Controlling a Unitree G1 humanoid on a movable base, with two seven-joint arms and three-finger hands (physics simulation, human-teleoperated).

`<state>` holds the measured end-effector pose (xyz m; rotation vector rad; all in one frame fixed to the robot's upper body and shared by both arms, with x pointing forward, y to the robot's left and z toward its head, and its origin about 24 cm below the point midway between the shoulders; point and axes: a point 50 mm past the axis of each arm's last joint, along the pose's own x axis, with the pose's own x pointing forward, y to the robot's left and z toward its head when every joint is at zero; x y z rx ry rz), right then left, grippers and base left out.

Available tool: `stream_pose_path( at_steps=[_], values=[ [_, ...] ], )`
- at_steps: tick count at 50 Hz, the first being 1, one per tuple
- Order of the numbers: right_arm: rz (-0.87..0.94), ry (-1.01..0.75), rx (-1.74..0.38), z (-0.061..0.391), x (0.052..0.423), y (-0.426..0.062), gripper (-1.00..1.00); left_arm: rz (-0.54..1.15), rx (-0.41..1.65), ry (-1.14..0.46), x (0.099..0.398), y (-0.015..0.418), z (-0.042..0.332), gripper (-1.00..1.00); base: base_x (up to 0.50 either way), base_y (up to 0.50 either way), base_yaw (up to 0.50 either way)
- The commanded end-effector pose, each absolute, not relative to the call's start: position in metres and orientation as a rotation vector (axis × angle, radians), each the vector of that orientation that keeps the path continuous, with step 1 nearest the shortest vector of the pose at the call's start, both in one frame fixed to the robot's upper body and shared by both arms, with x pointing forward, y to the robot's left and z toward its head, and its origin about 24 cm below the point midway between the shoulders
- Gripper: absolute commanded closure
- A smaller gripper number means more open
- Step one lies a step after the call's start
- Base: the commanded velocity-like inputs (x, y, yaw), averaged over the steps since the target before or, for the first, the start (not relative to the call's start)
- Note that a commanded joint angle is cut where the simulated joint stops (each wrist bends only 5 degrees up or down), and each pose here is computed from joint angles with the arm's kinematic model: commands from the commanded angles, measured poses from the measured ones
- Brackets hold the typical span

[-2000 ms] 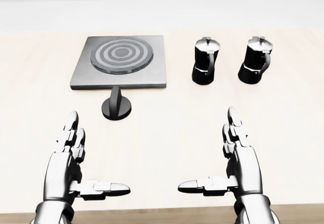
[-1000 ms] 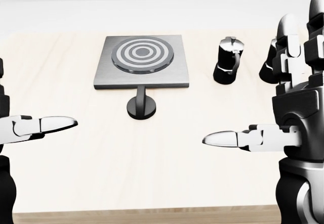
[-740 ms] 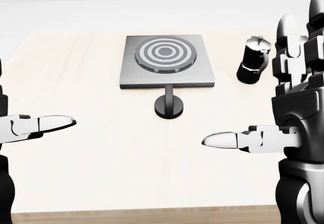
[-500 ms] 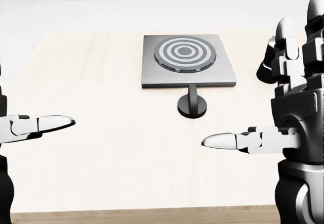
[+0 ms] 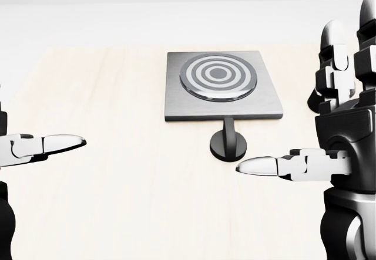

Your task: Turn off the stove.

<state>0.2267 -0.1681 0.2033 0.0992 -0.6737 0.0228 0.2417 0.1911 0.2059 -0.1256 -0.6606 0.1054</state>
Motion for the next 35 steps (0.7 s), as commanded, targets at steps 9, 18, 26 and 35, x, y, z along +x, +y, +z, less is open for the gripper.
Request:
stream_pose_path(
  at_steps=[9,18,26,35],
  values=[
    [0.034,-0.676,0.114,0.2038,0.2268,-0.1668,-1.0,0.11,-0.125,-0.661,0.2424,0.1931,0.2064,-1.0,0.5,0.0,0.0],
    [0.035,-0.672,0.115,0.2032,0.2272,-0.1668,-1.0,0.109,-0.125,-0.66,0.2432,0.1927,0.2064,-1.0,0.5,0.0,0.0],
    [0.034,-0.669,0.114,0.2026,0.2276,-0.167,-1.0,0.11,-0.124,-0.659,0.2436,0.1934,0.2064,-1.0,0.5,0.0,0.0],
    [-0.054,-0.624,0.092,0.1946,0.2349,-0.1704,-1.0,0.11,-0.124,-0.661,0.2434,0.1932,0.2067,-1.0,0.41,0.0,0.0]
  ],
)
